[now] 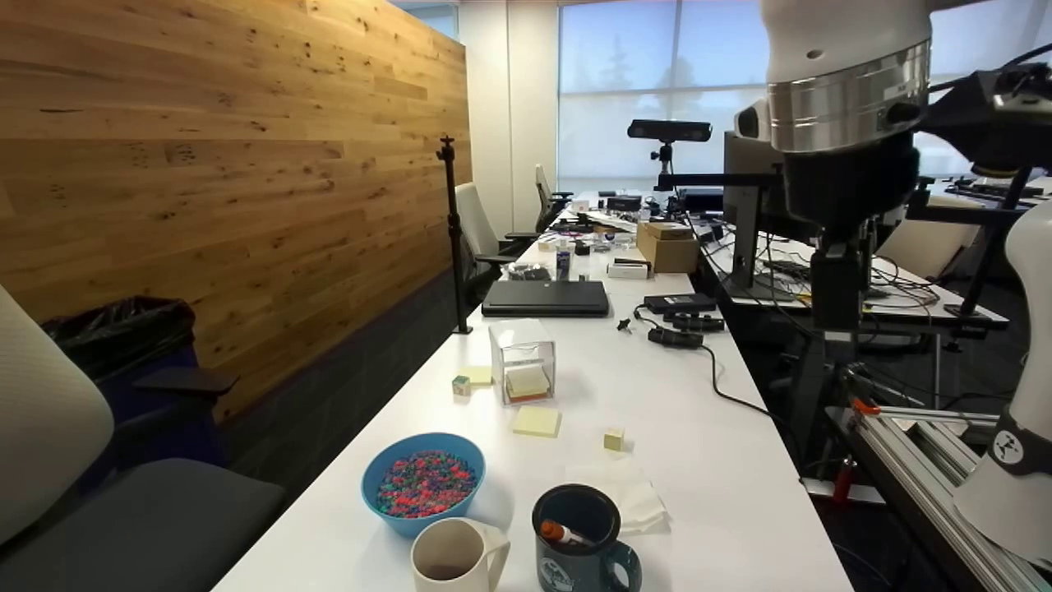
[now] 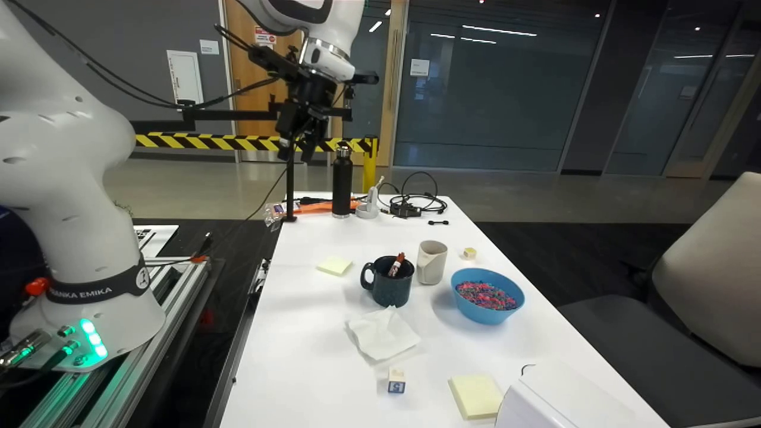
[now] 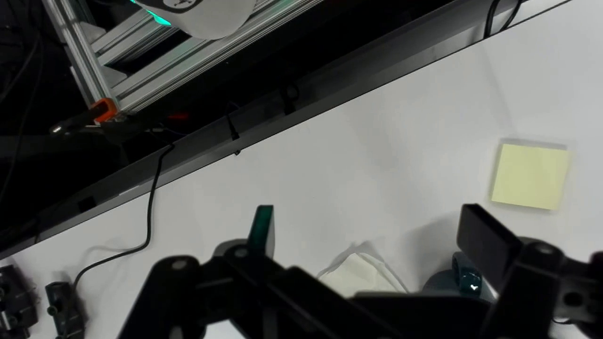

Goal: Take the red marker out of the mug.

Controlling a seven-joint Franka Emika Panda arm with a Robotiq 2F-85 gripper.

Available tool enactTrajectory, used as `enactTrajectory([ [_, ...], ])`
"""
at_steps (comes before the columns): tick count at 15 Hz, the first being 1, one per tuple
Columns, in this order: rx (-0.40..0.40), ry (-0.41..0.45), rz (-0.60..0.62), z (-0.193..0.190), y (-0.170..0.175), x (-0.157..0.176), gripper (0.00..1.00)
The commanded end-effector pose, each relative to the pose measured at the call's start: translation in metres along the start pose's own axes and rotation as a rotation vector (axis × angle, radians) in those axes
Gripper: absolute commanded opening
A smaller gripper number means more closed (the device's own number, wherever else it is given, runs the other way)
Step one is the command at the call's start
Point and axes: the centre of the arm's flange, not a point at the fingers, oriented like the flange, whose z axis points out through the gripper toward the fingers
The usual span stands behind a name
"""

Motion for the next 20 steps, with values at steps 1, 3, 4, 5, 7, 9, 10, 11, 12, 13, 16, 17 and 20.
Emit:
enactTrajectory([
  [1,0.065,-0.013,0.07,-0.012,-0.017,0.008,1.0],
  [3,0.099,-0.008,0.103,-0.018,-0.023,0.017,1.0],
  [4,0.115,-0.006,0.121,-0.021,-0.025,0.025,1.0],
  [5,0.135,0.0,0.15,-0.025,-0.028,0.035,1.0],
  [7,0.165,0.012,0.192,-0.031,-0.031,0.051,1.0],
  [9,0.198,0.031,0.236,-0.034,-0.033,0.069,1.0],
  [10,0.214,0.036,0.255,-0.035,-0.034,0.077,1.0],
  [11,0.228,0.041,0.272,-0.036,-0.035,0.083,1.0],
  [12,0.238,0.045,0.288,-0.036,-0.035,0.091,1.0],
  [13,0.249,0.046,0.303,-0.036,-0.036,0.096,1.0],
  [16,0.256,0.038,0.34,-0.03,-0.037,0.108,1.0],
  [17,0.252,0.037,0.354,-0.026,-0.037,0.112,1.0],
  [20,0.25,0.033,0.391,-0.015,-0.042,0.121,1.0],
])
